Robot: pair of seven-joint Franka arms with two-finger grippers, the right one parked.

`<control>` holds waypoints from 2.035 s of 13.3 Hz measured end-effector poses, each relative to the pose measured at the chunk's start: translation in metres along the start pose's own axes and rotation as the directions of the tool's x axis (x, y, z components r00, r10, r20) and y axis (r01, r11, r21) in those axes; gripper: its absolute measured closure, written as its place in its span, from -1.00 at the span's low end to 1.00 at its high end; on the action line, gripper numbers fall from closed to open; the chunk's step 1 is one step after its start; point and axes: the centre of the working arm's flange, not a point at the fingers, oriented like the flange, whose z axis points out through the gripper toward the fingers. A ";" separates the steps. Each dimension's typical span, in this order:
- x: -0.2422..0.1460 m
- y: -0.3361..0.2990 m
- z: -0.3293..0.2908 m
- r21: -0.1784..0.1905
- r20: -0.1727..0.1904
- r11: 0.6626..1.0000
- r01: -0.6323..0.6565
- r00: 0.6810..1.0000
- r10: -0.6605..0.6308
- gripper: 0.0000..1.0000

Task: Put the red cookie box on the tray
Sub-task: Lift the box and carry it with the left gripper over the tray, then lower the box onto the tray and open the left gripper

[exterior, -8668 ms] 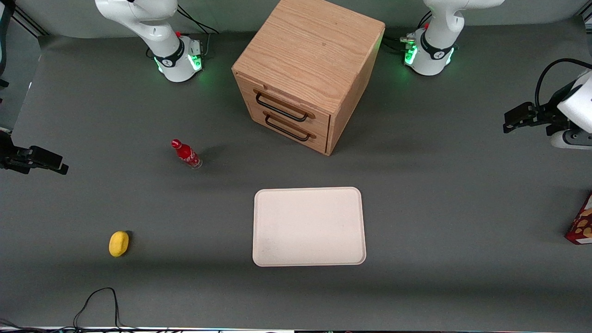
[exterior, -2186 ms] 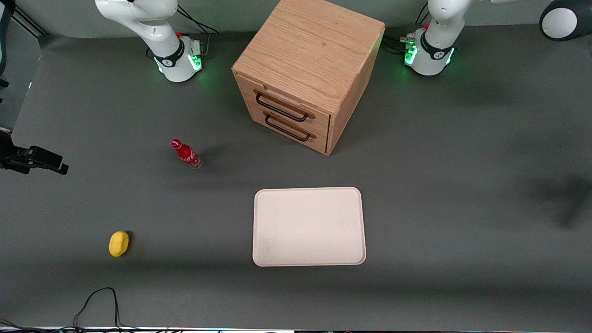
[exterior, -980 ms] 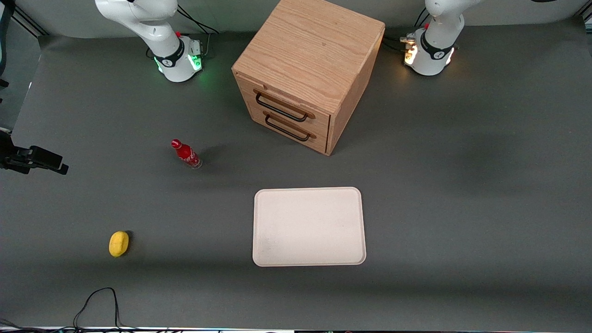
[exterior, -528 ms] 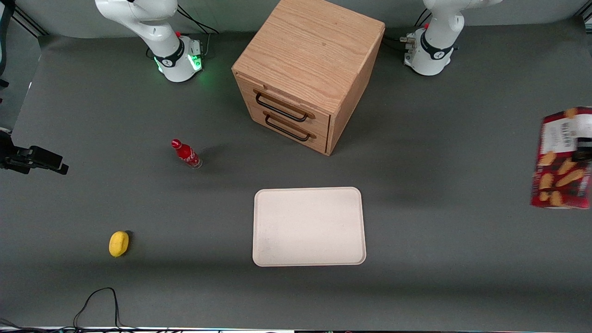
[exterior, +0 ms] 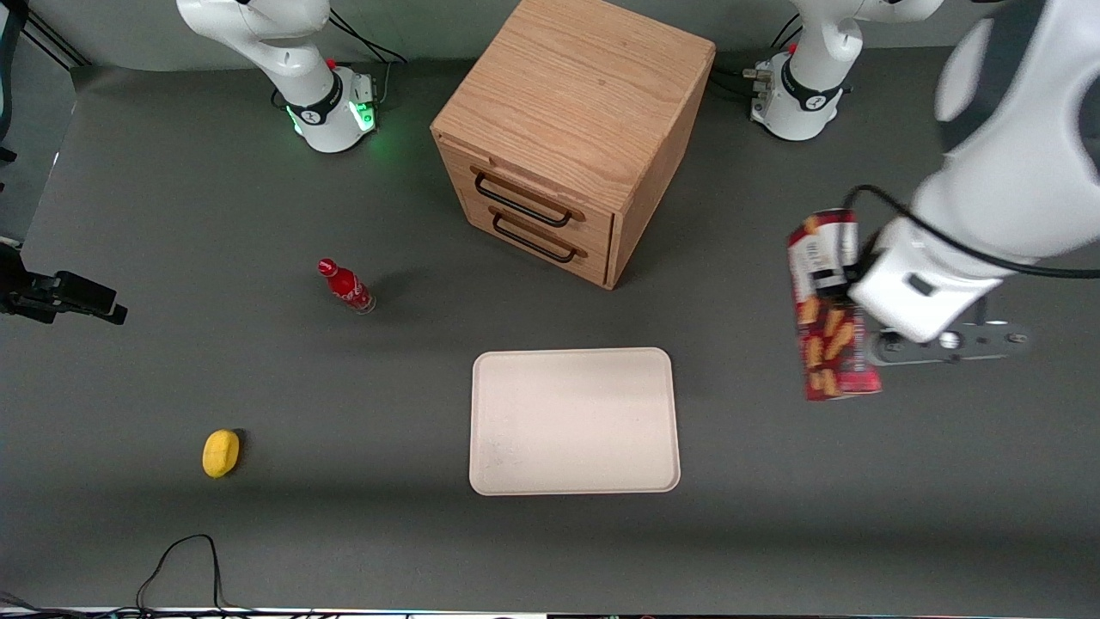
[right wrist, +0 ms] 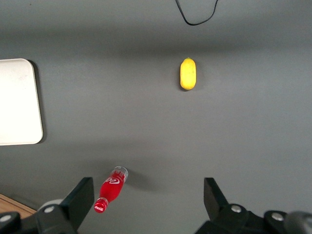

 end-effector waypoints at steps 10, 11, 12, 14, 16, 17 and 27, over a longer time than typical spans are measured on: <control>-0.027 0.129 0.058 -0.032 -0.023 0.999 0.042 0.999 -0.042 0.95; -0.018 0.133 0.078 -0.031 -0.021 0.999 0.045 0.999 -0.045 0.95; -0.008 0.137 0.101 -0.034 -0.023 0.998 0.047 0.999 -0.048 0.95; 0.007 0.143 0.144 -0.042 -0.033 0.998 0.044 0.998 -0.046 0.95; 0.013 0.146 0.181 -0.030 -0.036 0.999 0.030 0.999 -0.031 0.95; 0.016 0.146 0.197 -0.018 -0.040 1.000 0.023 0.999 -0.024 0.95; 0.033 0.144 0.333 0.026 -0.087 1.000 -0.014 0.996 0.016 0.95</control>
